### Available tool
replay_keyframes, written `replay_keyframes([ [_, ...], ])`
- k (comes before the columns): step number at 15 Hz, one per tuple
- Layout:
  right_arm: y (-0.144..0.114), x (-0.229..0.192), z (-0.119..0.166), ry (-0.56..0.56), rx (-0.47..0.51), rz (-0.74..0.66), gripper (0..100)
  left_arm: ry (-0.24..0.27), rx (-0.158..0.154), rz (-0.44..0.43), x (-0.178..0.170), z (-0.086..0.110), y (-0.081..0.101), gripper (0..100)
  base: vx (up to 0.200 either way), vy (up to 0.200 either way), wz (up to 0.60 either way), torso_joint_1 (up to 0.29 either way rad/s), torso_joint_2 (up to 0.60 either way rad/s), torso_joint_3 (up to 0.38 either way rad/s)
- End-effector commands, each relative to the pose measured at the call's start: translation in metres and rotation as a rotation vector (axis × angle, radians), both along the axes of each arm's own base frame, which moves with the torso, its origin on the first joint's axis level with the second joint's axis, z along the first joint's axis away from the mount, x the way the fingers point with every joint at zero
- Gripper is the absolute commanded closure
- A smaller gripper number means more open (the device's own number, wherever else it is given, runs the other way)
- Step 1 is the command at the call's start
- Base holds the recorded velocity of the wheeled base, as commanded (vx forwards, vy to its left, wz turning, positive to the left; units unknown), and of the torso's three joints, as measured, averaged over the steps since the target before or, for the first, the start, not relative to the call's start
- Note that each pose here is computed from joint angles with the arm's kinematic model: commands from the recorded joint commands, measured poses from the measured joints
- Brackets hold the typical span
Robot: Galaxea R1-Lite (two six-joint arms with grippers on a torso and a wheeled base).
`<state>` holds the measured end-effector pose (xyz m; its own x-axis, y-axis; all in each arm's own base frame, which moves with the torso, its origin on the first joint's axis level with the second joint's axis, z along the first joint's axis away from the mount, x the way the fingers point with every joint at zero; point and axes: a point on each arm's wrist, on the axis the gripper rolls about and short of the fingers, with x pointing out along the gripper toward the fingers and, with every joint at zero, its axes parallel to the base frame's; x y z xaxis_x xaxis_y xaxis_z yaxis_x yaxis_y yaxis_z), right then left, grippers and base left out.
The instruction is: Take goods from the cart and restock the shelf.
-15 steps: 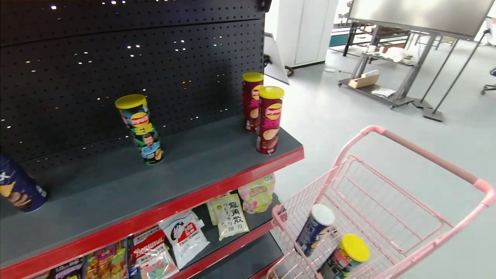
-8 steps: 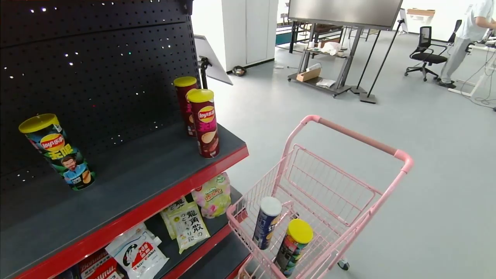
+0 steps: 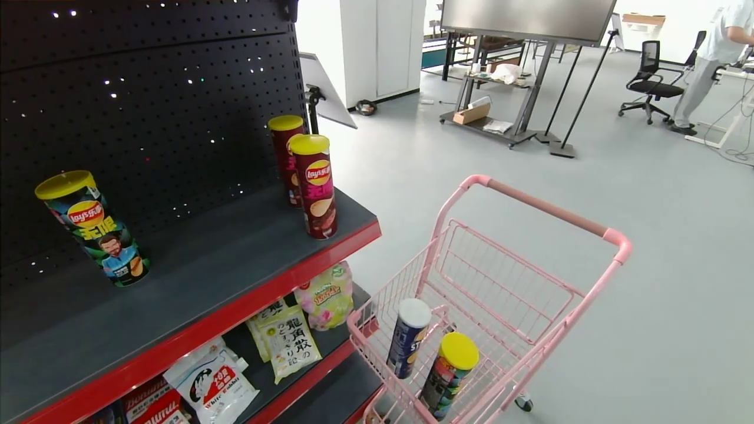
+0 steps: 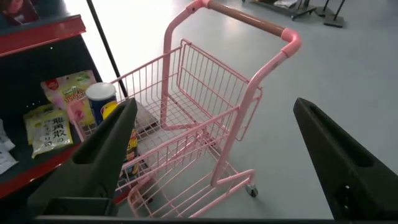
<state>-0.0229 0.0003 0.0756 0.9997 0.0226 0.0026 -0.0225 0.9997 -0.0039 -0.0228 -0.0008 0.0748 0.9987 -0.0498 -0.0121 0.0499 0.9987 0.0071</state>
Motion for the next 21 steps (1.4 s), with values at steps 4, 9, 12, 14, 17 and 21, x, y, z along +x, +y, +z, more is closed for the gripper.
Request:
replay_keyframes([
  [4,0.0000,0.0001,0.0001,0.001,0.001,-0.001,0,0.000,-0.002,-0.001,0.0000,-0.0001,0.0000,0,0.000,0.000,0.00,-0.046,0.10,0.060],
  [9,0.0000,0.0001,0.0001,0.001,0.001,-0.001,0,0.000,-0.002,0.001,0.0000,-0.0001,0.0000,0,0.000,0.000,0.00,-0.145,0.34,0.196],
  [12,0.0000,0.0001,0.0001,0.001,0.001,-0.001,0,0.000,-0.002,0.001,0.0000,-0.0001,0.0000,0,0.000,0.000,0.00,-0.145,0.35,0.201],
  [14,0.0000,0.0001,0.0001,0.001,0.002,-0.003,0,0.000,-0.002,0.001,0.0000,-0.0001,0.0000,0,0.000,0.000,0.00,-0.154,0.35,0.205],
  [17,0.0000,0.0001,0.0001,0.001,0.002,-0.001,0,0.000,-0.002,0.001,0.0000,-0.0001,0.0000,0,0.000,0.000,0.00,-0.147,0.35,0.211],
  [21,0.0000,0.0001,0.0001,0.001,0.004,-0.003,0,0.000,-0.003,-0.001,0.0000,-0.0001,0.0000,0,0.000,0.000,0.00,-0.138,0.37,0.221],
])
